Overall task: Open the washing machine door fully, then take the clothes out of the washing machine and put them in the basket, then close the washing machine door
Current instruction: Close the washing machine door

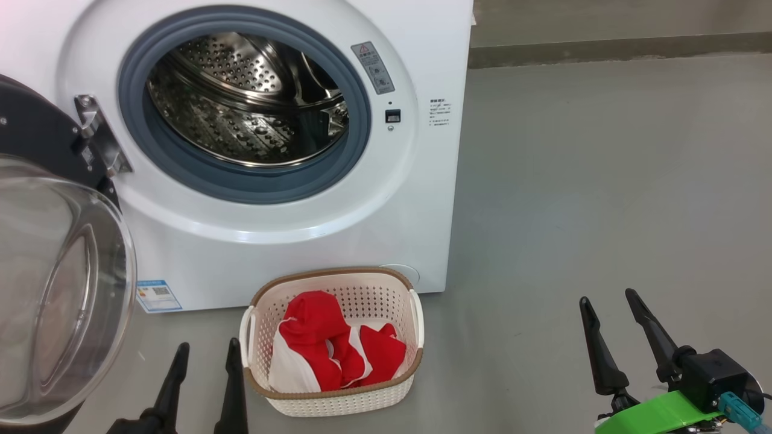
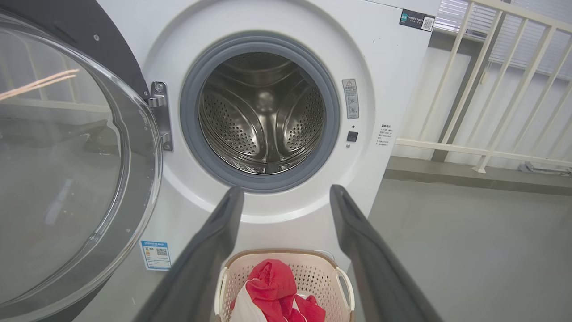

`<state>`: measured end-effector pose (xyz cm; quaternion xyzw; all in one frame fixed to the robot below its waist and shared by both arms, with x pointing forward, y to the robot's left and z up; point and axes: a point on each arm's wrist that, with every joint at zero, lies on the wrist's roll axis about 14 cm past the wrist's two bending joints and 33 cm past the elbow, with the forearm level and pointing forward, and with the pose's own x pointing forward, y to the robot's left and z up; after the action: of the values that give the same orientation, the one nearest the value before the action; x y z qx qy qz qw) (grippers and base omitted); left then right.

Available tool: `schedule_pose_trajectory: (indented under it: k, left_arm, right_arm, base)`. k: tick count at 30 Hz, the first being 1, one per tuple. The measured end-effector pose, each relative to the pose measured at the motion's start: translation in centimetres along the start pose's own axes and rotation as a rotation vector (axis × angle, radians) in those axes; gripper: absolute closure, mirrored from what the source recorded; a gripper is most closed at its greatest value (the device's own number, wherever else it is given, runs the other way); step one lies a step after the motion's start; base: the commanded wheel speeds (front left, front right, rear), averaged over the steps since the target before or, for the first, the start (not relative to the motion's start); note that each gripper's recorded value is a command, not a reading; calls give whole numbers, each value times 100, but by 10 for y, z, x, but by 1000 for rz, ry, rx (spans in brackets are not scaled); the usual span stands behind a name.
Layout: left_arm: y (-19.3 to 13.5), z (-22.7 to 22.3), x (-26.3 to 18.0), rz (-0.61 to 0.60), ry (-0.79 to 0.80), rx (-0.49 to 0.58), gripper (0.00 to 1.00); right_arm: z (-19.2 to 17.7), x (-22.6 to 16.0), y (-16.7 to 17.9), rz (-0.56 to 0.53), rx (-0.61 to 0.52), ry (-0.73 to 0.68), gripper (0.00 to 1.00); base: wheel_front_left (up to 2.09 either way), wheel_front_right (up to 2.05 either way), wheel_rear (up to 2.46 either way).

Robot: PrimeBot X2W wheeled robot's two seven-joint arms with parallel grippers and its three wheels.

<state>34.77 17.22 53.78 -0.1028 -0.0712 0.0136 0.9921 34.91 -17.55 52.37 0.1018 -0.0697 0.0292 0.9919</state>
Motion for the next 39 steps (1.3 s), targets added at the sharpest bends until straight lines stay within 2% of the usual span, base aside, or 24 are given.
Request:
schedule_pose_trajectory:
  k: [9,18,39]
  left_arm:
    - [10,6,-5,39,-17,5,0]
    - [39,19,-17,127,-43,31,0]
    - [113,57,-77,413,-112,95,0]
  right_arm:
    - [-9,3,10,33,5,27,0]
    - [-16,15,37,116,14,46,0]
    - [-29,44,132,395,41,73,0]
  base:
    - [0,0,0]
    - [0,0,0]
    - [0,0,0]
